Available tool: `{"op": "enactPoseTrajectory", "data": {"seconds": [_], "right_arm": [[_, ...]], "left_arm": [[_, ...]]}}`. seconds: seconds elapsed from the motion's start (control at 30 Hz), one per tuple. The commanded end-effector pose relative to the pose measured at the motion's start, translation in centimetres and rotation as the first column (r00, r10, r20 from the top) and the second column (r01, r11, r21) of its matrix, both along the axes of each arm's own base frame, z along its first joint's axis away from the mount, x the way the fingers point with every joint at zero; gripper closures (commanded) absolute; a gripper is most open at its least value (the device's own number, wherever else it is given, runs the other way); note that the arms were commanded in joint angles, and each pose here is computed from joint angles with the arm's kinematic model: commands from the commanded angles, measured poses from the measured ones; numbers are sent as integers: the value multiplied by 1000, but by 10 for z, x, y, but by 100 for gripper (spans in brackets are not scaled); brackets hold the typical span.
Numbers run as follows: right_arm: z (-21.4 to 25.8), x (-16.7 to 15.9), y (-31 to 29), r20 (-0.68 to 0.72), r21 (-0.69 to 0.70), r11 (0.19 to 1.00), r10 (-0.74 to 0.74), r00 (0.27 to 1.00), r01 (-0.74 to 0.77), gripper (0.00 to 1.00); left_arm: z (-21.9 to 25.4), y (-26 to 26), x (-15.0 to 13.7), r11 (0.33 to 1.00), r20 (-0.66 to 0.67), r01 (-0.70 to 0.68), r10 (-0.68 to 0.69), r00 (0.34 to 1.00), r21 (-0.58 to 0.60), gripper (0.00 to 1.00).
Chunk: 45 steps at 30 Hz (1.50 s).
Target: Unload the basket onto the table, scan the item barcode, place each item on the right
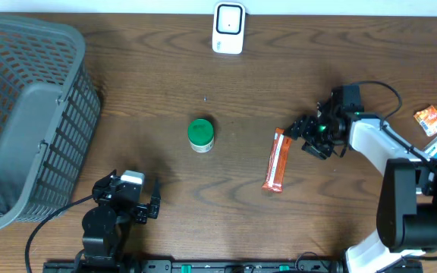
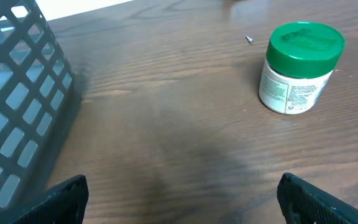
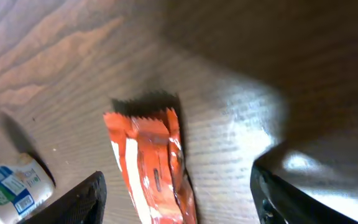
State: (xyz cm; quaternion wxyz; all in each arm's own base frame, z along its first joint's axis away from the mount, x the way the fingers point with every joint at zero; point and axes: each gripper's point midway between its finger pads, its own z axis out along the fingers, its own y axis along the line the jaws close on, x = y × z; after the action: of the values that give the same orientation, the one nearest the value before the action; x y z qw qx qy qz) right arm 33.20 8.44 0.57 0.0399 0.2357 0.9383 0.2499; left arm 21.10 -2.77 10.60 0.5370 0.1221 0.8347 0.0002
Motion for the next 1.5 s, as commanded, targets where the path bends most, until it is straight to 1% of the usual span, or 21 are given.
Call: {"op": "enactPoseTrajectory", "data": {"seconds": [0.0, 0.07, 0.13, 0.27, 0.6, 0.77, 0.87, 0.93, 1.03, 1.07, 1.1, 1.17, 1.2, 1.27, 1.3, 1.47], "right_arm": [[-59, -68, -19, -220, -117, 993, -25, 975, -1, 25], [-65, -78, -18, -228, -118, 993, -14, 974, -13, 22], [-68, -81, -18, -219, -125, 992, 8, 976, -36, 19], [-72, -81, -24, -213, -201, 978, 16, 977, -60, 13], [-76, -91, -8, -227, -288, 946, 85, 970, -150, 13], [-78, -94, -3, -230, -343, 923, 99, 968, -175, 10], [-83, -99, -3, -251, -349, 918, 102, 963, -188, 11], [-88, -104, -4, -274, -350, 916, 100, 956, -196, 14], [-98, -114, -7, -322, -352, 911, 98, 942, -215, 20], [-101, -117, -7, -336, -352, 910, 98, 937, -221, 26], [-104, -120, -8, -349, -351, 909, 97, 932, -226, 37], [-109, -125, -5, -370, -334, 912, 103, 923, -236, 67], [-111, -125, -3, -372, -326, 915, 107, 922, -238, 80], [-111, -122, 4, -358, -299, 924, 124, 925, -239, 96], [-111, -120, 6, -350, -295, 925, 129, 928, -239, 99], [-107, -112, 14, -326, -266, 940, 122, 938, -214, 99]], "left_arm": [[-7, -1, -2, 1000, -21, 1, -1, 1000, -10, 2], [-7, -1, -2, 1000, -21, 1, -1, 1000, -10, 2], [-7, -1, -2, 1000, -21, 1, -1, 1000, -10, 2], [-7, -1, -2, 1000, -21, 1, -1, 1000, -10, 2], [-7, -1, -2, 1000, -21, 1, -1, 1000, -10, 2], [-7, -1, -2, 1000, -21, 1, -1, 1000, -11, 2], [-7, -1, -2, 1000, -21, 1, -1, 1000, -10, 2], [-7, -1, -2, 1000, -21, 1, -1, 1000, -10, 2], [-7, -1, -2, 1000, -21, 1, -1, 1000, -10, 2], [-7, -1, -2, 1000, -21, 1, -1, 1000, -10, 2], [-7, -1, -2, 1000, -21, 1, -1, 1000, -10, 2], [-7, -1, -2, 1000, -21, 1, -1, 1000, -10, 2], [-7, -1, -2, 1000, -21, 1, -1, 1000, -10, 2], [-7, -1, -2, 1000, -21, 1, -1, 1000, -10, 2], [-7, -1, -2, 1000, -21, 1, -1, 1000, -10, 2], [-7, -1, -2, 1000, -21, 1, -1, 1000, -10, 2]]}}
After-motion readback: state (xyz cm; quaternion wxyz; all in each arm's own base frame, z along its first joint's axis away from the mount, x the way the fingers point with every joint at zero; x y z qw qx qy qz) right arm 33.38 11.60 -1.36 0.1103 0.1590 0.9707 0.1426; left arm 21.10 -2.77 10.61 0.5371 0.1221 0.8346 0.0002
